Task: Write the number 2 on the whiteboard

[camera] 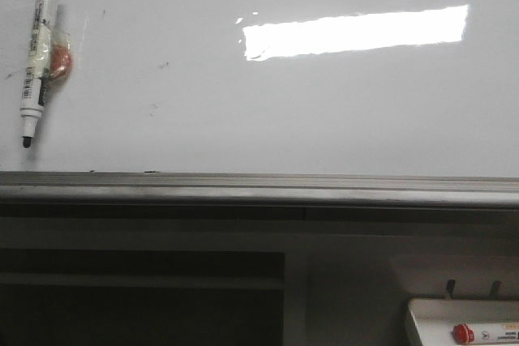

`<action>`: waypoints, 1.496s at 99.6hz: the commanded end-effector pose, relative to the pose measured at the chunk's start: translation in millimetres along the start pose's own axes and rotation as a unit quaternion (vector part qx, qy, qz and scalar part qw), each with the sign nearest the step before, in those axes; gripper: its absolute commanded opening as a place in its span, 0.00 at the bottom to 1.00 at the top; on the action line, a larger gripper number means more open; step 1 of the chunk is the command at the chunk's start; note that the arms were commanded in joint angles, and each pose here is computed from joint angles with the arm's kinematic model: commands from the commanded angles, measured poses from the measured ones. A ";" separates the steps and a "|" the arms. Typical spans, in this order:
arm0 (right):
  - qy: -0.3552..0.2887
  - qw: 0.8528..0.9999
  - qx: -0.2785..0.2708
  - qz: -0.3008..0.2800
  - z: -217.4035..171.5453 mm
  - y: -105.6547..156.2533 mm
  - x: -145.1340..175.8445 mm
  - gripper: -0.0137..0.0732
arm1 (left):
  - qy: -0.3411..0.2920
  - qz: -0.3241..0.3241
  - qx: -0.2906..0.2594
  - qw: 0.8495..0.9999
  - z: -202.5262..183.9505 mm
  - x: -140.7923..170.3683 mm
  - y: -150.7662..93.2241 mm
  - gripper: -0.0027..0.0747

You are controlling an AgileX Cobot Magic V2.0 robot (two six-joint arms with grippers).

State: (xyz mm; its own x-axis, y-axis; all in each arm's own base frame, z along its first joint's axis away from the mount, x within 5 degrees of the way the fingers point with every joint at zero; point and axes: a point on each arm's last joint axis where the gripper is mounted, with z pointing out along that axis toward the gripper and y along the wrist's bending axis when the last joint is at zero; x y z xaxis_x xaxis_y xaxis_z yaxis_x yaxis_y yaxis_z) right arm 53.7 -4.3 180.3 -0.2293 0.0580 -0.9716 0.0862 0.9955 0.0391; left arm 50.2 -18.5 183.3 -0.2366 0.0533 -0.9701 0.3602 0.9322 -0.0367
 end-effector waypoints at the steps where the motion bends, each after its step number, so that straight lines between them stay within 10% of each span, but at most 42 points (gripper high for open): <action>1: -0.011 1.000 -0.001 -0.005 1.0 -0.2 5.0 0.09 | -0.045 -0.006 0.006 0.999 -1.0 -3.9 -0.9 0.01; 24: -0.101 0.995 -0.004 -0.010 -0.8 0.6 -11.3 0.09 | -0.157 -0.173 0.055 0.971 -5.7 -25.2 -4.7 0.01; 43: -0.244 0.953 -0.026 0.177 -9.8 -3.7 -36.2 0.09 | -0.205 -0.340 0.073 0.915 -9.4 -34.8 0.6 0.01; 59: -0.247 0.944 -0.028 0.217 -10.4 -5.2 -37.5 0.09 | -0.206 -0.372 0.077 0.902 -10.3 -36.9 1.3 0.01; 87: -0.164 0.967 -0.083 0.177 -29.8 10.0 -78.8 0.09 | -0.104 -0.108 0.056 0.987 -16.7 -89.3 -10.8 0.06; 116: -0.084 0.987 -0.115 0.068 -33.8 21.7 -130.7 0.55 | 0.006 -0.066 0.035 0.997 34.3 -159.9 -15.4 0.81; 149: -0.062 0.989 -0.119 0.067 -30.1 23.7 -139.1 0.63 | 0.136 -0.066 0.068 0.986 114.1 -143.4 -39.0 0.52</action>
State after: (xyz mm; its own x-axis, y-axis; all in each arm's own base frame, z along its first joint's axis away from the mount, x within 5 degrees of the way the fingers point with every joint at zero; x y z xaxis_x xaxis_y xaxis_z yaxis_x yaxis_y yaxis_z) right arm 56.4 15.0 308.8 -0.1745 0.2026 -0.9636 -0.1274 0.9657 0.2262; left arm 159.6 -91.3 287.6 -0.5740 0.0705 -0.8158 0.3986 0.8943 -0.2032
